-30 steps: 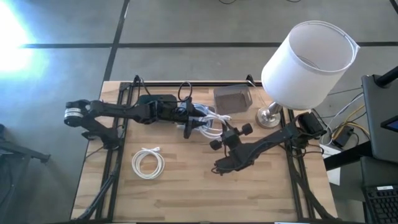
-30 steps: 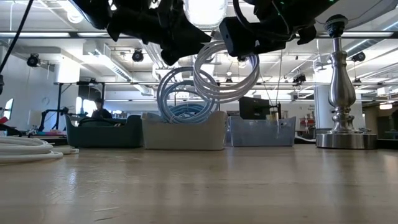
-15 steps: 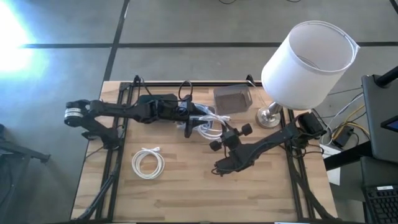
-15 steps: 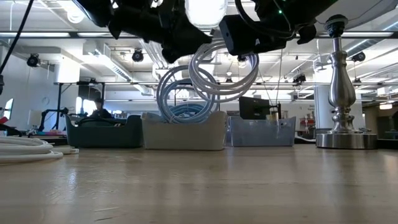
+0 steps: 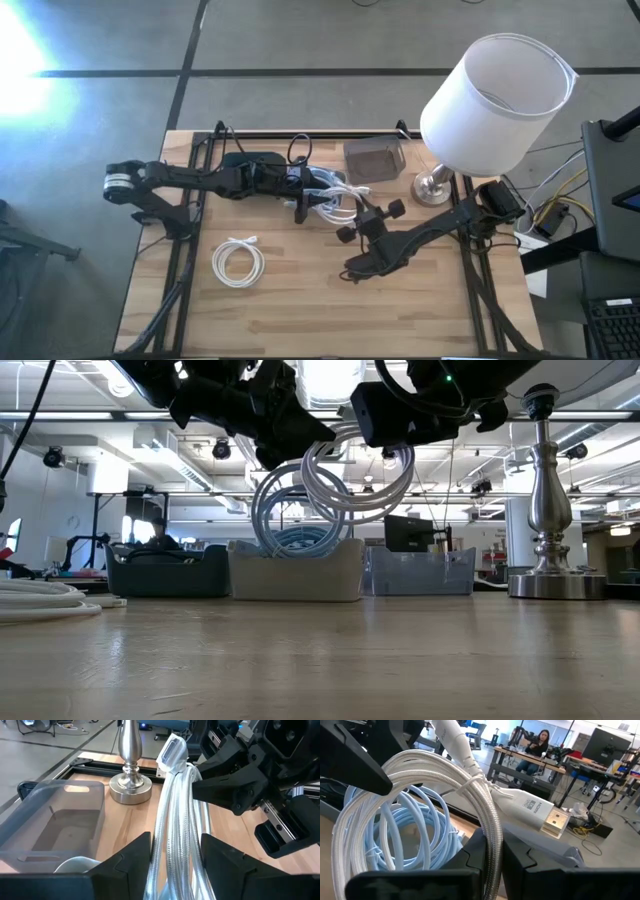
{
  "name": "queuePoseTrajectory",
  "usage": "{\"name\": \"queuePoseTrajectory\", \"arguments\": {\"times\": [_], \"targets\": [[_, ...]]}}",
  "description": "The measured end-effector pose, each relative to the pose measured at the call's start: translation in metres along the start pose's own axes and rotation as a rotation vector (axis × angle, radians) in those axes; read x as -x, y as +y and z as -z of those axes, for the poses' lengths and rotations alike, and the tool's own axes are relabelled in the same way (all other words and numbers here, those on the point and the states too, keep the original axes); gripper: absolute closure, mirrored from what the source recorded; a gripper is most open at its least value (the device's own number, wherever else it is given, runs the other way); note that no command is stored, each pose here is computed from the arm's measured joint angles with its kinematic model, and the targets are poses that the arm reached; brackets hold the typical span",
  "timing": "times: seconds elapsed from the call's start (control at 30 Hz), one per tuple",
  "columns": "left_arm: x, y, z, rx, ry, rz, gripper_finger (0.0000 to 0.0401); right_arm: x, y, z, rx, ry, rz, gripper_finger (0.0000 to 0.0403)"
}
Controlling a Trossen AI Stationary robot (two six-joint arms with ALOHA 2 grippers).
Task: Pick & Place USB Port
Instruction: Put the right white charger cable into the black bin
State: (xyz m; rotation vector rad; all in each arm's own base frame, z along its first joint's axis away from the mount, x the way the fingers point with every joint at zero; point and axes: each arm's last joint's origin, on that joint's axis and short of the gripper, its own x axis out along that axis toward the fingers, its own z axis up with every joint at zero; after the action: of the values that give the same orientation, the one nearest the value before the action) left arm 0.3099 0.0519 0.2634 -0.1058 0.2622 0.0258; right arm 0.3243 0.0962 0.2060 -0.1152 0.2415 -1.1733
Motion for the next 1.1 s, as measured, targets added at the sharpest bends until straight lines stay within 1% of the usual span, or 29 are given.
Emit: {"name": "queuePoseTrajectory", "arguments": {"times": [0.07, 0.13, 0.3, 0.37, 0.5, 0.6, 0.73, 0.9, 1.1], "targets": [[0.0, 0.0, 0.001, 0.0, 0.002, 0.0, 0.0237, 0.0, 0.0, 0.0, -0.003, 0.0, 0.0, 0.0368], [0.0, 0.0, 0.001, 0.001, 0.005, 0.0, 0.0259, 0.0, 0.0, 0.0, -0.004, 0.0, -0.001, 0.036], [0.0, 0.0, 0.002, -0.001, 0.009, 0.001, 0.0338, 0.0, 0.0, 0.0, -0.006, 0.004, -0.001, 0.0338], [0.0, 0.0, 0.002, -0.008, 0.006, 0.0, 0.0362, 0.0, 0.0, 0.0, -0.003, 0.008, -0.002, 0.0329], [0.0, 0.0, 0.001, -0.011, -0.004, -0.003, 0.0362, 0.0, 0.0, 0.001, 0.044, 0.03, -0.009, 0.0311], [0.0, 0.0, 0.0, -0.005, -0.015, -0.006, 0.0362, 0.0, 0.0, 0.001, 0.049, 0.031, -0.009, 0.0297], [0.0, -0.001, -0.001, 0.008, -0.026, -0.015, 0.0356, 0.006, 0.0, -0.001, 0.107, 0.031, -0.029, 0.0278], [0.0, -0.001, -0.004, 0.0, -0.062, -0.014, 0.0356, 0.023, -0.005, -0.017, 0.117, 0.023, -0.082, 0.0264], [0.001, -0.001, -0.013, -0.017, -0.153, -0.022, 0.0355, 0.047, -0.022, -0.034, 0.087, 0.019, -0.159, 0.0265]]}}
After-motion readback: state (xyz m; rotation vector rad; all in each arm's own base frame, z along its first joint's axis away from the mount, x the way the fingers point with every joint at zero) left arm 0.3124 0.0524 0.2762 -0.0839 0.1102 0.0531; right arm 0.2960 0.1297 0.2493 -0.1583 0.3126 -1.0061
